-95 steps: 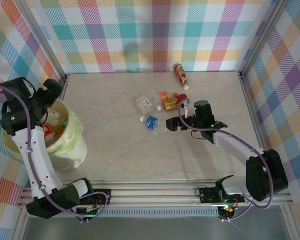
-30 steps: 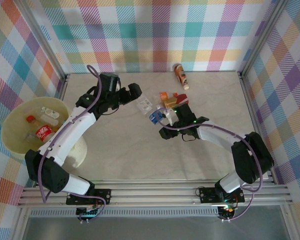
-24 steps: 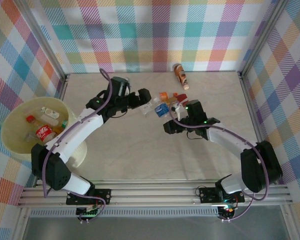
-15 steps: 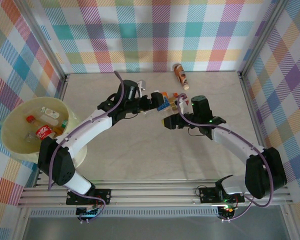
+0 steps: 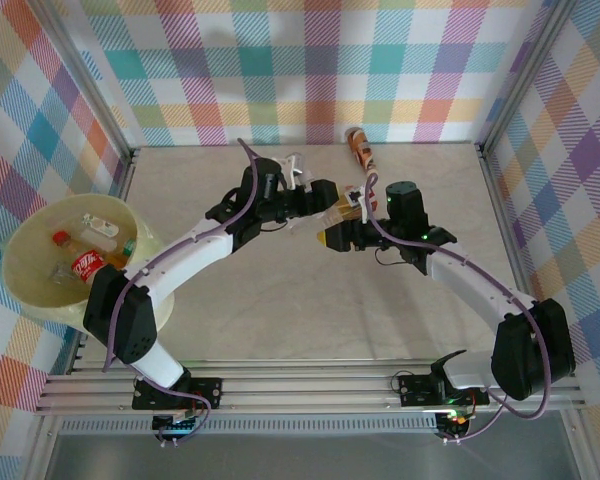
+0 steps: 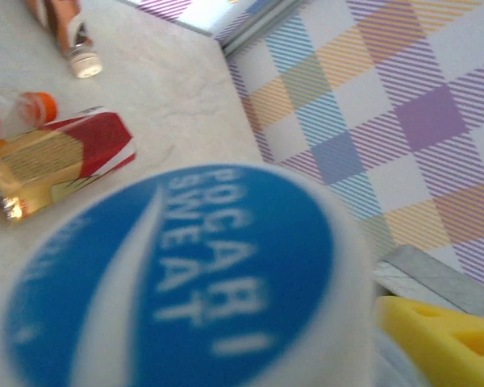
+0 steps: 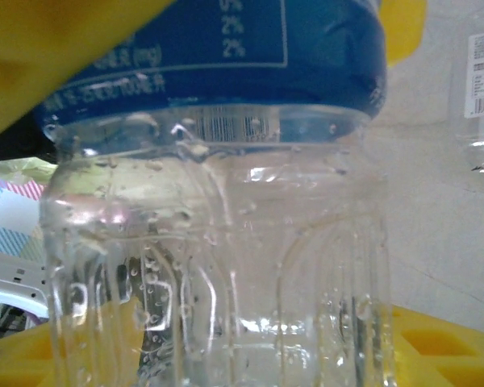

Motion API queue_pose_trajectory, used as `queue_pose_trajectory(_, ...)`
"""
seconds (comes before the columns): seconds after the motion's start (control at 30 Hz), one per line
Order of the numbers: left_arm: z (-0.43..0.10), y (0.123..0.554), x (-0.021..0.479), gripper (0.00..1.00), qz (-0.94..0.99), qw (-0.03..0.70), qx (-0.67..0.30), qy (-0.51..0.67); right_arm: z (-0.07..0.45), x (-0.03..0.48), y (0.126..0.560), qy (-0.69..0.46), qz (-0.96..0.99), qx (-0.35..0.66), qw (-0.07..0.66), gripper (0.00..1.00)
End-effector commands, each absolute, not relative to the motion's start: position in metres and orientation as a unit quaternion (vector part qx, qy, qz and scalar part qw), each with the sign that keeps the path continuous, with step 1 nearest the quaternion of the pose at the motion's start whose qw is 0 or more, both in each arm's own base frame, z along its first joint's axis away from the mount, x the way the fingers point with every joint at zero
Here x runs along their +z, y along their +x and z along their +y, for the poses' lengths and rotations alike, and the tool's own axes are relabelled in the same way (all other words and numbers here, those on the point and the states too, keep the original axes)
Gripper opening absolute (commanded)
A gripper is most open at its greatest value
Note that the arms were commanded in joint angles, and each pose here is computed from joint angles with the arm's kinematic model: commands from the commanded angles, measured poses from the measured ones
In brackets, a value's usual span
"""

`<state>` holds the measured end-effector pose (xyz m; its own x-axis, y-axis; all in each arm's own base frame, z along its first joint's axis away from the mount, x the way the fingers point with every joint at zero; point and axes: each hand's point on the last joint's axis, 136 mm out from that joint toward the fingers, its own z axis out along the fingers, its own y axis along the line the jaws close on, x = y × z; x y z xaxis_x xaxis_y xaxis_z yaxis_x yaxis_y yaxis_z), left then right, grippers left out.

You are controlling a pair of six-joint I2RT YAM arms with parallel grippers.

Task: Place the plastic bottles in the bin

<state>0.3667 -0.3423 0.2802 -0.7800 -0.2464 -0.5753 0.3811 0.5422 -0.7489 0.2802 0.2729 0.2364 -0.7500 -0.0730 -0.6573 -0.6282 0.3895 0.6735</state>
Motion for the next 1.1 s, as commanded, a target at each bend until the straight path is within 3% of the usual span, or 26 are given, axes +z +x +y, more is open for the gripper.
queue_pose_trajectory(0.0,-0.352,0.353,0.296,0.75,0.787,0.331,-0.514,0.079,0.280,0.274,0.274,-0.245,0.750,0.540,0.294,0.52)
queue_pose_trajectory(0.13,-0.351,0.343,0.304,0.63,0.775,0.338,-0.525,0.098,0.282,0.279,0.275,-0.241,0.747,0.549,0.288,0.53)
queue_pose_trajectory(0.27,-0.347,0.339,0.310,0.57,0.771,0.350,-0.522,0.105,0.282,0.279,0.276,-0.240,0.748,0.548,0.288,0.60)
queue_pose_trajectory(0.63,-0.329,0.352,0.303,0.50,0.795,0.380,-0.467,0.070,0.276,0.271,0.277,-0.240,0.767,0.517,0.294,1.00)
queue_pose_trajectory(1.07,-0.302,0.364,0.297,0.47,0.828,0.407,-0.382,0.042,0.245,0.257,0.296,-0.205,0.816,0.405,0.358,1.00)
